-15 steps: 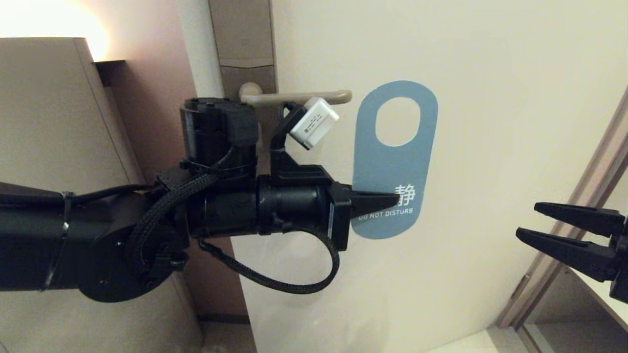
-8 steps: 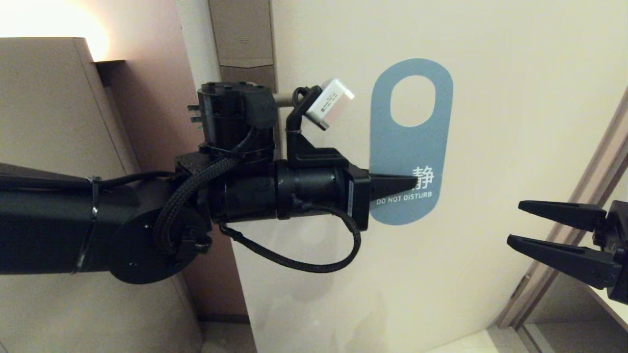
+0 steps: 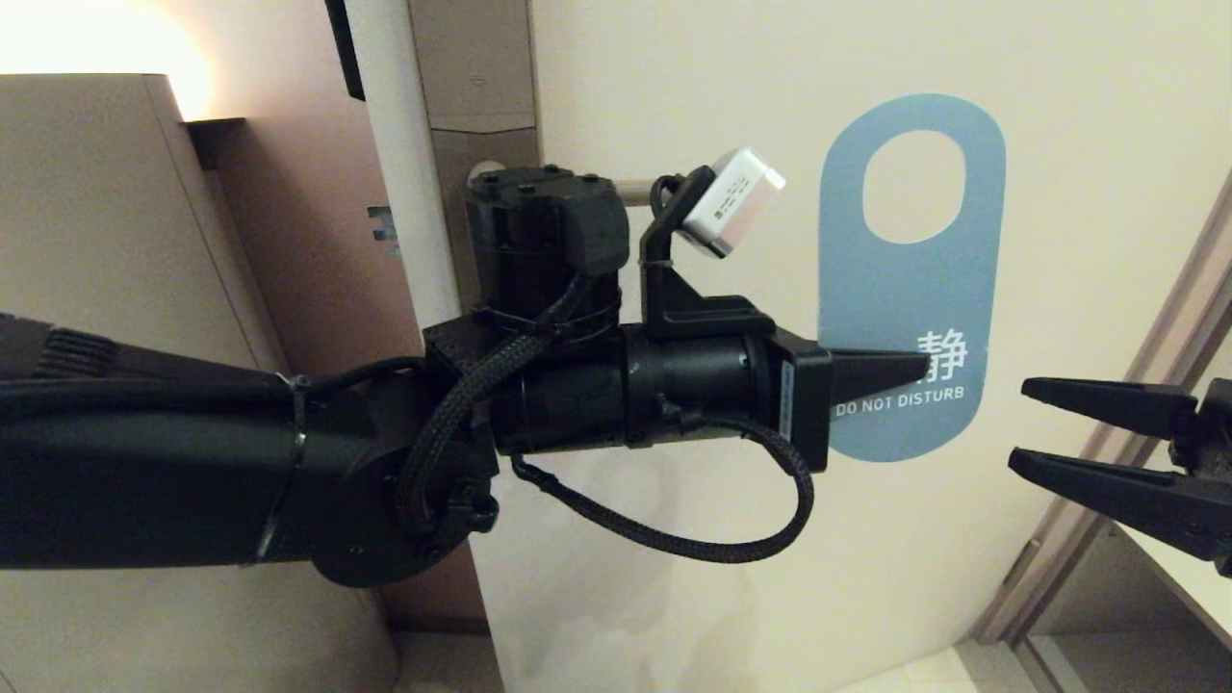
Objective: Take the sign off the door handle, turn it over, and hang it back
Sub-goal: Hand it to the other hand
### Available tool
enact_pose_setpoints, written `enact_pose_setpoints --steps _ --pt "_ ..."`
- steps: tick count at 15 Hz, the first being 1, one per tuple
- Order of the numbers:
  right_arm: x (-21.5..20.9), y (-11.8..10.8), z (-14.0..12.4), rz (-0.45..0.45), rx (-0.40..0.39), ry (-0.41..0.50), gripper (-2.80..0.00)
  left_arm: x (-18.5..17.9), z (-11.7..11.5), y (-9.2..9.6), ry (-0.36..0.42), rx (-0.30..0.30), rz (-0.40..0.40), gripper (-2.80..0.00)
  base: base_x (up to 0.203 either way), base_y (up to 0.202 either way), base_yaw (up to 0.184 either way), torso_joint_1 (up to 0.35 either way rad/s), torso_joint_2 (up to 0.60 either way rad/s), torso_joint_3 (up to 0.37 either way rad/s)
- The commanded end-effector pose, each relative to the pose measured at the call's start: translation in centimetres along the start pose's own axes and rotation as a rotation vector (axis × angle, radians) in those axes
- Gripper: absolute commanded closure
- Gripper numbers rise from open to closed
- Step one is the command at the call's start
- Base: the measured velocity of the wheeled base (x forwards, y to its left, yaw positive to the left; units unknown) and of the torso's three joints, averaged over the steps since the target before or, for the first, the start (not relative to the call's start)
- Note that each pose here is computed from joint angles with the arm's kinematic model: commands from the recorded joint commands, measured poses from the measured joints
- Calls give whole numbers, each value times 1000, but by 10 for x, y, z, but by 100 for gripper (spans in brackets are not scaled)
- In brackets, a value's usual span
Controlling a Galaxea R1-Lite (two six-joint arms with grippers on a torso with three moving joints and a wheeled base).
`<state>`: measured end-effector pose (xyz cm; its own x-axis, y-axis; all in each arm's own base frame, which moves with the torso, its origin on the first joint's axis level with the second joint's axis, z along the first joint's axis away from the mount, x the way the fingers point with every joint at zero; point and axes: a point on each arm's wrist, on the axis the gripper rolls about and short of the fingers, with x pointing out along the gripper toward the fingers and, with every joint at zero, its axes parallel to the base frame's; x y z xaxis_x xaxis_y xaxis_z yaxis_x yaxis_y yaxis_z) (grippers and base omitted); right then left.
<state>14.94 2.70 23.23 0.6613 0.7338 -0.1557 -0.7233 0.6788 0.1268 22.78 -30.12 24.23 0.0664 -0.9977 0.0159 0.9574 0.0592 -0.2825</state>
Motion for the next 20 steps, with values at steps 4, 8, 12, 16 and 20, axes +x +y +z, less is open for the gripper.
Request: enact_pose_setpoints --steps 4,8,12,16,20 --pt "-7 8 12 51 57 -47 -280 17 -8 2 13 -18 -25 0 0 0 0 0 0 0" --pt "-11 12 8 107 94 -39 -280 23 -13 4 14 -31 -33 0 0 0 0 0 0 0" --pt "-8 14 2 129 106 -20 -280 30 -10 7 -3 -24 -41 0 0 0 0 0 0 0" --pt "-8 14 0 129 113 -14 -280 42 0 2 -35 -42 -71 0 0 0 0 0 0 0" --pt "-10 15 0 126 108 -20 -280 53 -2 -7 -86 -57 -119 0 0 0 0 0 0 0"
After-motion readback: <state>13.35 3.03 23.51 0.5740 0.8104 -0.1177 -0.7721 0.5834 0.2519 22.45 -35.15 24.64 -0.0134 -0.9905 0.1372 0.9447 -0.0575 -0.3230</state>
